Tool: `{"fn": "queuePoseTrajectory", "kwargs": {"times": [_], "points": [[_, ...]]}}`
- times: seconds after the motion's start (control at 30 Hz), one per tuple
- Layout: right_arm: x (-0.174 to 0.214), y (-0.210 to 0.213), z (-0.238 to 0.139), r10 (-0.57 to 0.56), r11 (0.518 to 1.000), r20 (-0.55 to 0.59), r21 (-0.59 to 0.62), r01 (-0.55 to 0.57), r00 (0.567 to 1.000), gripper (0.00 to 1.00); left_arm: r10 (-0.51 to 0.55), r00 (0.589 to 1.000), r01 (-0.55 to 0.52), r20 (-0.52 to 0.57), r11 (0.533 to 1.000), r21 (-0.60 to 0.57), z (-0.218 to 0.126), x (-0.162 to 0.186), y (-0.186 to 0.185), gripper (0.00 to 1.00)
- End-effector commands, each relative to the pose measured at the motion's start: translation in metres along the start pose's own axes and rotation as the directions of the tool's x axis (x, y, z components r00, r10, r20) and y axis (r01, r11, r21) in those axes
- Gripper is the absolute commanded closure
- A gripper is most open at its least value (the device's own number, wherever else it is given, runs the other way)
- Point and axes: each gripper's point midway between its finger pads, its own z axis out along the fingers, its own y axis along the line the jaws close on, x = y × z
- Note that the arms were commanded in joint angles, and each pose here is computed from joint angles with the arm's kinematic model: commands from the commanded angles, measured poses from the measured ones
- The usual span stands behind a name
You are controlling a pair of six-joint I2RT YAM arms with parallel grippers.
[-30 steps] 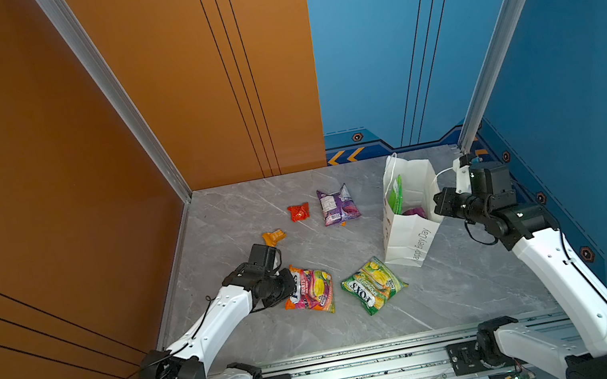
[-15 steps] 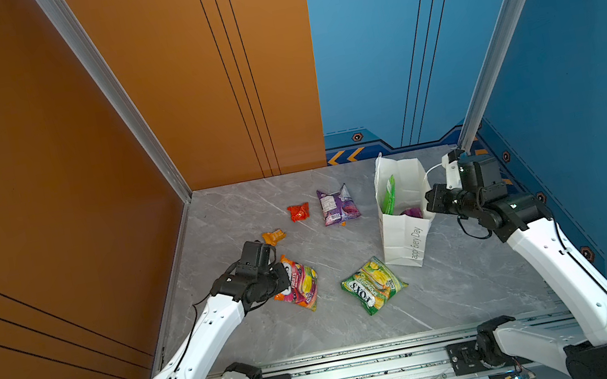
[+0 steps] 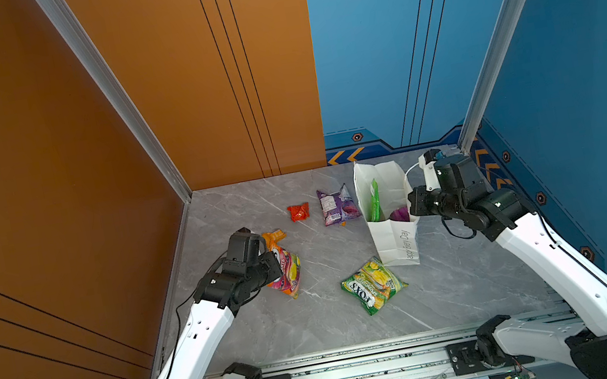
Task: Place the snacks into the paper bag
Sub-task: 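Lift the orange Fox's pack with the left gripper toward the paper bag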
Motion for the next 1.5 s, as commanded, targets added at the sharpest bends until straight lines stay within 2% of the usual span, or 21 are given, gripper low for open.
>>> {"fn": "queuePoseTrajectory", "kwargs": {"times": [0.0,0.23,0.47,0.73,1.0,1.47], "points": [[-0.019,0.011,-0.015,-0.020,1.000,0.077,-0.022,0.022,0.997,1.00,0.000,0.998,-0.003,0.055,0.998,0.062,-0.024,-0.018,-0.016,1.00],[-0.011,0.028,-0.003,-0.030,0.998,0.059,-0.055,0.033,0.998,1.00,-0.058,0.992,0.040,0.115,0.988,0.149,-0.065,-0.043,-0.040,1.00],[-0.010,0.042,-0.002,-0.055,0.996,0.058,-0.070,0.059,0.997,1.00,-0.067,0.982,0.029,0.176,0.977,0.210,-0.111,-0.073,-0.065,1.00],[-0.012,0.054,-0.005,-0.075,0.993,0.062,-0.083,0.080,0.995,1.00,-0.029,0.972,-0.042,0.232,0.955,0.293,-0.154,-0.104,-0.111,1.00],[-0.013,0.067,-0.004,-0.107,0.990,0.066,-0.081,0.112,0.992,1.00,0.018,0.953,-0.151,0.303,0.895,0.420,-0.202,-0.125,-0.168,1.00],[-0.012,0.077,0.000,-0.142,0.987,0.067,-0.062,0.146,0.988,1.00,0.018,0.927,-0.218,0.376,0.840,0.497,-0.241,-0.138,-0.215,1.00]]}}
